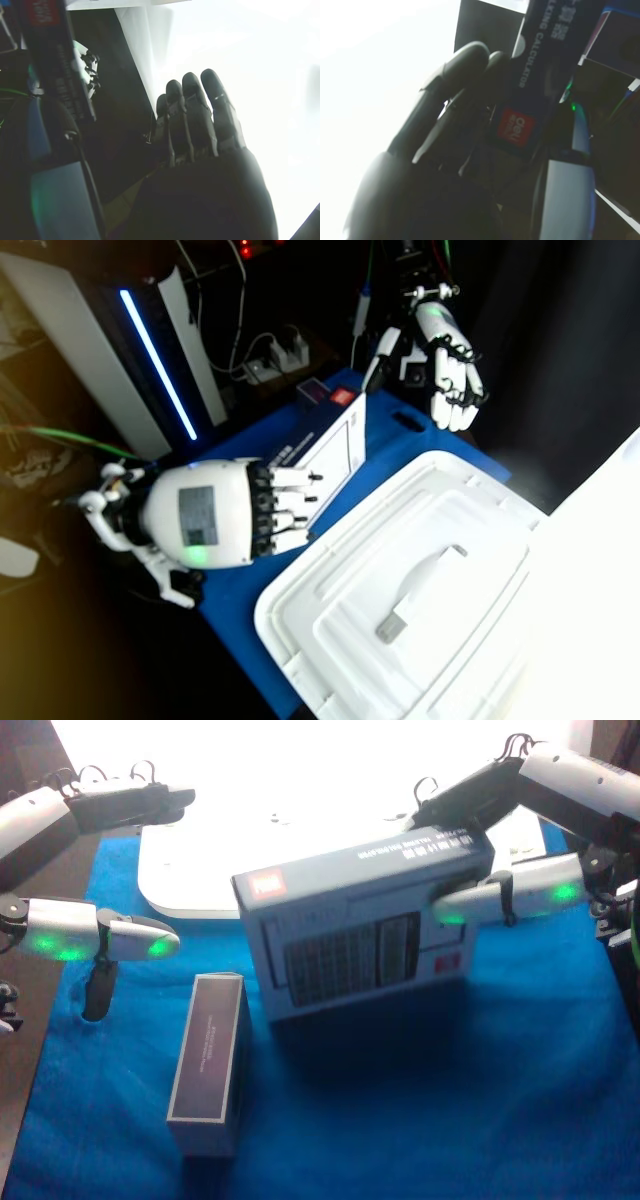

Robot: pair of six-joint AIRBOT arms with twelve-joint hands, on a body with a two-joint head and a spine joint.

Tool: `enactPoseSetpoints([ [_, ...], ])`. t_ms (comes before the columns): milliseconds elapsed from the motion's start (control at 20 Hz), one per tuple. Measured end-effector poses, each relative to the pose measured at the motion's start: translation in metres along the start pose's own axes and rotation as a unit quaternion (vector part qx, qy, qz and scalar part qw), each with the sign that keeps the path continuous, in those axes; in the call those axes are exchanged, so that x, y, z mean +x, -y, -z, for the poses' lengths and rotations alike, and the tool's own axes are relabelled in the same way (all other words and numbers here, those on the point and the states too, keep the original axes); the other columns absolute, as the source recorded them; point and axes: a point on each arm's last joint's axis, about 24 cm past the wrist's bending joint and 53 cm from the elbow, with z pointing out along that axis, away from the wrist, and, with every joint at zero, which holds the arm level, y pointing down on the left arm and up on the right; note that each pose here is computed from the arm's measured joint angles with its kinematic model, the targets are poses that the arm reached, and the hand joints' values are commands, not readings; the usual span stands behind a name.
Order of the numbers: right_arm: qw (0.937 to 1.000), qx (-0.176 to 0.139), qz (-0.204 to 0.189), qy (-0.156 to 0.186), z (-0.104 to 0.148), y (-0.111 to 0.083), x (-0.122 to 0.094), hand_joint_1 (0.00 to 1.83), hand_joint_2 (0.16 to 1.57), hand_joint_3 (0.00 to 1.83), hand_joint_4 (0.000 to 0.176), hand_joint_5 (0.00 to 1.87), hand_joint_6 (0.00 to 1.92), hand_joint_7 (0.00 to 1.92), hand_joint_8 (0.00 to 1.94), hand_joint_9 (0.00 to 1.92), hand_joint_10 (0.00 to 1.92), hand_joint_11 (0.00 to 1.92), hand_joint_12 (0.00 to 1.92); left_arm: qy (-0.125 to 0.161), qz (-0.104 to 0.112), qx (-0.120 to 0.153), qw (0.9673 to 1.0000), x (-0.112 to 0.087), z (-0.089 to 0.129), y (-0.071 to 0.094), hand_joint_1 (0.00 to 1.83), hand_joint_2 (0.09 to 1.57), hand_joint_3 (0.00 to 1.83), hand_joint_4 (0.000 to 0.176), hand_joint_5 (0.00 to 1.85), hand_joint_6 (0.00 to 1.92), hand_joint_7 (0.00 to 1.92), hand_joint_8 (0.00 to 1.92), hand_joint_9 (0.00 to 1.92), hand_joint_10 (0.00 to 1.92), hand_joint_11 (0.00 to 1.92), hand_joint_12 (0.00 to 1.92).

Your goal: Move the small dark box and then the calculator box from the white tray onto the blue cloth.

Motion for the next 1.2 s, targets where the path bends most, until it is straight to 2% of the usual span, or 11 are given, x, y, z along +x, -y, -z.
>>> enactPoseSetpoints([
  [150, 1.0, -0.002, 0.0, -0.004, 0.0, -0.001, 0.003, 0.45, 1.0, 0.0, 0.0, 0.49, 0.0, 0.77, 0.0, 0.79, 0.0, 0.5, 0.65, -0.001, 0.0, 0.0, 1.0, 0.0, 0.0, 0.0, 0.91, 0.86, 0.0, 0.0, 0.34, 0.0, 0.46, 0.0, 0.41, 0.0, 0.05, 0.79],
  [200, 1.0, -0.003, -0.002, -0.006, 0.0, -0.002, 0.005, 0.36, 0.96, 0.0, 0.03, 0.32, 0.0, 0.6, 0.0, 0.58, 0.0, 0.29, 0.54, -0.001, 0.0, -0.001, 1.0, 0.001, 0.0, -0.001, 0.92, 0.86, 0.0, 0.0, 0.34, 0.0, 0.46, 0.0, 0.41, 0.0, 0.04, 0.84],
  [300, 0.9999, -0.006, 0.0, -0.009, 0.0, -0.004, 0.007, 0.37, 0.95, 0.0, 0.036, 0.25, 0.0, 0.54, 0.0, 0.52, 0.0, 0.24, 0.51, -0.001, 0.0, -0.001, 1.0, 0.001, 0.0, -0.001, 0.92, 0.86, 0.0, 0.0, 0.34, 0.0, 0.46, 0.0, 0.41, 0.0, 0.04, 0.85],
  [350, 0.9999, -0.009, -0.001, -0.009, 0.0, -0.006, 0.007, 0.38, 0.91, 0.0, 0.052, 0.2, 0.0, 0.51, 0.0, 0.47, 0.0, 0.18, 0.49, -0.001, 0.002, -0.001, 1.0, 0.002, 0.0, -0.001, 0.93, 0.86, 0.0, 0.0, 0.34, 0.0, 0.47, 0.0, 0.42, 0.0, 0.07, 0.82],
  [400, 0.9999, -0.013, -0.002, -0.009, 0.001, -0.009, 0.008, 0.37, 0.93, 0.0, 0.088, 0.2, 0.0, 0.5, 0.0, 0.45, 0.0, 0.16, 0.48, -0.002, 0.002, -0.001, 1.0, 0.003, 0.0, -0.001, 0.94, 0.86, 0.0, 0.0, 0.35, 0.0, 0.47, 0.0, 0.41, 0.0, 0.06, 0.82],
  [550, 0.9996, -0.027, -0.001, -0.008, 0.002, -0.016, 0.006, 0.34, 0.96, 0.0, 0.1, 0.16, 0.0, 0.43, 0.0, 0.41, 0.0, 0.17, 0.49, -0.002, 0.002, -0.001, 1.0, 0.003, 0.0, -0.001, 0.95, 0.86, 0.0, 0.0, 0.36, 0.0, 0.47, 0.0, 0.42, 0.0, 0.07, 0.78],
  [650, 0.9996, -0.027, -0.001, -0.008, 0.002, -0.017, 0.006, 0.33, 0.95, 0.0, 0.134, 0.16, 0.0, 0.39, 0.0, 0.34, 0.0, 0.11, 0.47, -0.003, 0.002, -0.001, 1.0, 0.003, 0.0, -0.001, 0.92, 0.86, 0.0, 0.0, 0.36, 0.0, 0.48, 0.0, 0.43, 0.0, 0.08, 0.78],
  [850, 0.9996, -0.027, -0.001, -0.008, 0.002, -0.017, 0.006, 0.34, 0.96, 0.0, 0.126, 0.13, 0.0, 0.37, 0.0, 0.31, 0.0, 0.1, 0.47, -0.002, 0.002, -0.001, 1.0, 0.003, 0.0, -0.001, 0.91, 0.86, 0.0, 0.0, 0.36, 0.0, 0.49, 0.01, 0.44, 0.01, 0.09, 0.78],
  [950, 0.9996, -0.027, -0.001, -0.008, 0.002, -0.017, 0.006, 0.37, 0.96, 0.0, 0.079, 0.16, 0.0, 0.38, 0.0, 0.34, 0.0, 0.09, 0.56, -0.002, 0.002, -0.001, 1.0, 0.003, 0.0, -0.001, 0.93, 0.86, 0.0, 0.0, 0.37, 0.01, 0.49, 0.01, 0.44, 0.01, 0.07, 0.77],
  [1150, 0.9996, -0.027, -0.006, -0.006, 0.004, -0.017, 0.006, 0.36, 0.95, 0.0, 0.112, 0.19, 0.01, 0.4, 0.0, 0.33, 0.0, 0.04, 0.66, 0.002, 0.005, -0.003, 1.0, 0.001, 0.0, -0.002, 0.92, 0.87, 0.0, 0.0, 0.37, 0.0, 0.48, 0.0, 0.43, 0.01, 0.07, 0.76],
  [1200, 0.9997, -0.024, -0.007, -0.004, 0.006, -0.015, 0.005, 0.35, 0.95, 0.0, 0.099, 0.16, 0.0, 0.39, 0.0, 0.33, 0.0, 0.02, 0.65, 0.002, 0.005, -0.003, 1.0, 0.001, 0.0, -0.002, 0.92, 0.87, 0.0, 0.0, 0.36, 0.0, 0.48, 0.0, 0.43, 0.0, 0.08, 0.76],
])
